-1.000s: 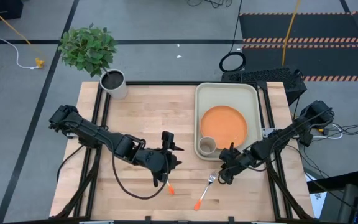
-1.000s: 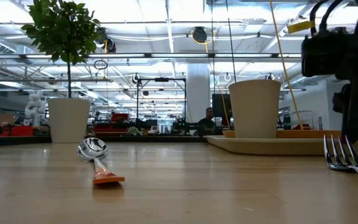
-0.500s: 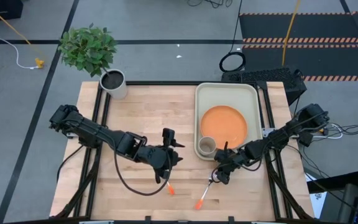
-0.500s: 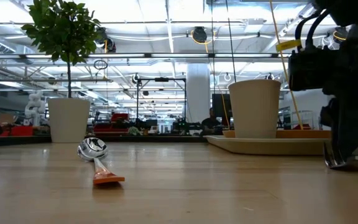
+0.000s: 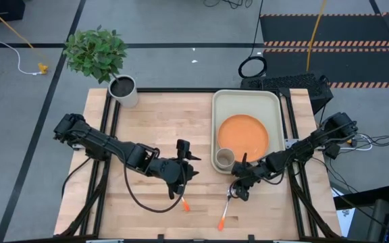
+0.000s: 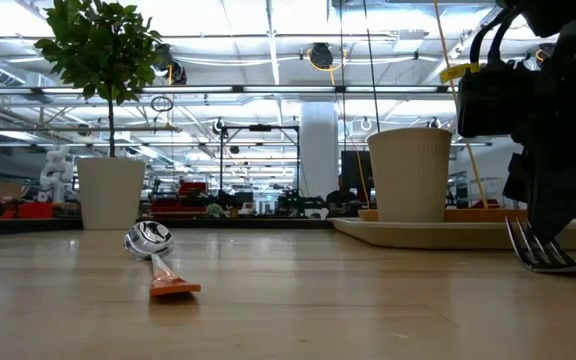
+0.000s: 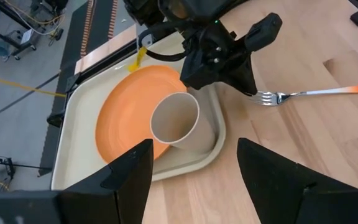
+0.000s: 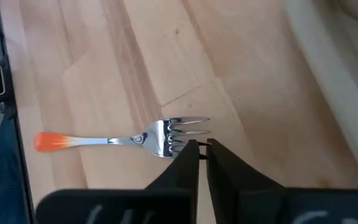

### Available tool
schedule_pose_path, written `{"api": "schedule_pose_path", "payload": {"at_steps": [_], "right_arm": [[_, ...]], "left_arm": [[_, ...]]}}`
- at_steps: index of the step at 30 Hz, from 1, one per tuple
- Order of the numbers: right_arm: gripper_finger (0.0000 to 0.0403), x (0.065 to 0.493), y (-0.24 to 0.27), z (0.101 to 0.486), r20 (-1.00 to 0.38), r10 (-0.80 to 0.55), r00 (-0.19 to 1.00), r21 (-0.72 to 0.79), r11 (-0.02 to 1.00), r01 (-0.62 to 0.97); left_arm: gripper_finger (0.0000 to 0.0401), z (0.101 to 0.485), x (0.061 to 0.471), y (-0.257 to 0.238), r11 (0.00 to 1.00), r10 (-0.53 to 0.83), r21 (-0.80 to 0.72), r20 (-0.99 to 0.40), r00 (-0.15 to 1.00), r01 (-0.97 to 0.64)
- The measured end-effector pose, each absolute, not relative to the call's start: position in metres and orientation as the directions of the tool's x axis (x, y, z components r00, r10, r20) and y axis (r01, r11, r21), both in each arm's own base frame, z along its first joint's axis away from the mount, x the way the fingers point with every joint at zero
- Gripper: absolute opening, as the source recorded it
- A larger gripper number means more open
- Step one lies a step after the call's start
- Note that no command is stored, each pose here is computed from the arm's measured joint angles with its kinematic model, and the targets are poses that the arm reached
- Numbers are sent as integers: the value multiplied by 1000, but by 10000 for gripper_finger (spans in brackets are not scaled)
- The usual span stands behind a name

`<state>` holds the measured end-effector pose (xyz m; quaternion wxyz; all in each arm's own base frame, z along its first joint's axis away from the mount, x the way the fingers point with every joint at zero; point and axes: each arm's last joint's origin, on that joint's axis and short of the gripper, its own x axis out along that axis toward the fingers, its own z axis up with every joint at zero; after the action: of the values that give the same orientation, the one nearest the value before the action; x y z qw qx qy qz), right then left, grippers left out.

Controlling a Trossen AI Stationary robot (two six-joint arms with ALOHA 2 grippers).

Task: Pick and place plate/cup/fork/spoon on tray
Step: Put the orange fork on the gray tray to the top of the orange plate

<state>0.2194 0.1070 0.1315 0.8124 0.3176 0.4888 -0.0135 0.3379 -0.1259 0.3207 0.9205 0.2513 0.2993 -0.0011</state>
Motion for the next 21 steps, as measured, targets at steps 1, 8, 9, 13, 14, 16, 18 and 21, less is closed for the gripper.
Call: {"api": "schedule_pose_path", "payload": {"at_steps": [1,8,9,13,14,16,18,21], "right_arm": [[8,219,107,132,-800,290,524,504,799,328],[2,217,106,158,-741,309,597,531,813,239],[1,215,105,162,-731,298,614,528,817,233],[0,209,103,179,-686,252,682,499,845,190],[0,207,102,182,-681,243,691,491,851,185],[0,203,100,188,-669,221,710,473,863,178],[0,199,98,193,-658,195,728,449,877,171],[0,195,95,202,-622,161,766,419,895,152]], "left_arm": [[234,321,338,-126,874,148,461,-550,822,152],[234,323,341,-122,899,152,425,-530,834,106],[234,324,342,-121,905,154,415,-523,838,92],[234,327,347,-113,928,167,372,-489,856,32],[234,328,348,-112,932,170,362,-483,859,19],[234,327,352,-109,942,166,336,-477,863,5],[234,325,354,-108,954,130,299,-485,865,24],[235,321,363,-109,972,70,229,-473,878,47]]}}
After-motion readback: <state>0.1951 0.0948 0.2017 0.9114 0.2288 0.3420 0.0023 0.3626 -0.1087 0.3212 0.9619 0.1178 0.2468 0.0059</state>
